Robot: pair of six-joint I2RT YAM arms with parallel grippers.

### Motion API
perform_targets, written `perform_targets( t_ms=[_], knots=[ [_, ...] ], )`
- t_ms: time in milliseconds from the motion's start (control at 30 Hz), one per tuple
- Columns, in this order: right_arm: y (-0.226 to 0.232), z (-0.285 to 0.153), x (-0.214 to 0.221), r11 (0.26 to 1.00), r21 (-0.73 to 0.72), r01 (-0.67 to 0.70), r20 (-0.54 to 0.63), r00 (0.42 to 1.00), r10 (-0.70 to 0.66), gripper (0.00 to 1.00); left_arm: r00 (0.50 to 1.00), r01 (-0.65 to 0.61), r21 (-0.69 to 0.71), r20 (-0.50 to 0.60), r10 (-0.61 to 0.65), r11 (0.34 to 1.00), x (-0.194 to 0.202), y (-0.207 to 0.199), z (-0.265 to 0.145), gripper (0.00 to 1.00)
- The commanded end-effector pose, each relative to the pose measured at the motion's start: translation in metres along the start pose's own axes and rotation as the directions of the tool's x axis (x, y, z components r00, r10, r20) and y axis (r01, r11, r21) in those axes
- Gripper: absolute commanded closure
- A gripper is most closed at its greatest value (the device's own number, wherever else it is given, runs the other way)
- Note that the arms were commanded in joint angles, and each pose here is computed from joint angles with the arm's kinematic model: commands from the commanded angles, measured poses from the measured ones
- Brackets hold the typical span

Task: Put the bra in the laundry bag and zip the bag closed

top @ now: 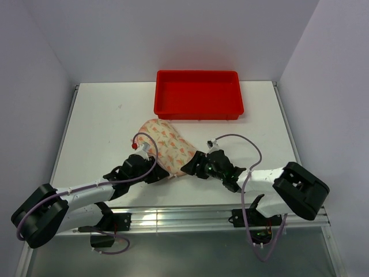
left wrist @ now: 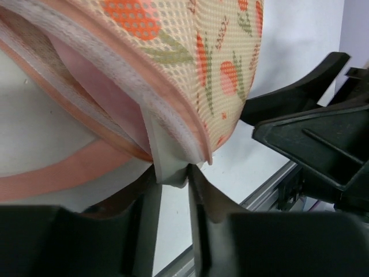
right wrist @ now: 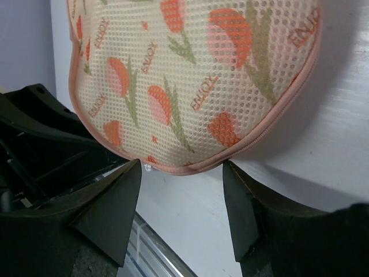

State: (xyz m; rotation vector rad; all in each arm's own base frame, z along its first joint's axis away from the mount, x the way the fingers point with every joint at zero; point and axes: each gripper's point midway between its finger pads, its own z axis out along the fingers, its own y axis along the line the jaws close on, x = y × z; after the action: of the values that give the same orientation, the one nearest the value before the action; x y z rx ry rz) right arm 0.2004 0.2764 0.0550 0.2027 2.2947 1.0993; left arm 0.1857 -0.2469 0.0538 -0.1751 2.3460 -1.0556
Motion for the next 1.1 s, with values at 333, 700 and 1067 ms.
perform_targets(
  t_ms=[333,700,1067],
  knots=[
    [0.016,0.015,0.004,0.984,-0.117,-0.132,-0.061,0.990,0.125,0.36,0.987,-0.042,0.062,0.160,0.031,0.997,-0.037,-0.024,0.006,1.00],
    [0.019,0.029,-0.019,0.982,-0.122,-0.143,0.020,0.989,0.146,0.52,0.982,-0.066,0.075,0.180,0.051,0.995,-0.042,-0.029,0.008,1.00],
    [0.018,0.038,-0.021,0.981,-0.135,-0.141,0.032,0.989,0.146,0.97,0.972,-0.086,0.044,0.221,0.074,0.995,-0.053,-0.027,0.013,1.00]
  ],
)
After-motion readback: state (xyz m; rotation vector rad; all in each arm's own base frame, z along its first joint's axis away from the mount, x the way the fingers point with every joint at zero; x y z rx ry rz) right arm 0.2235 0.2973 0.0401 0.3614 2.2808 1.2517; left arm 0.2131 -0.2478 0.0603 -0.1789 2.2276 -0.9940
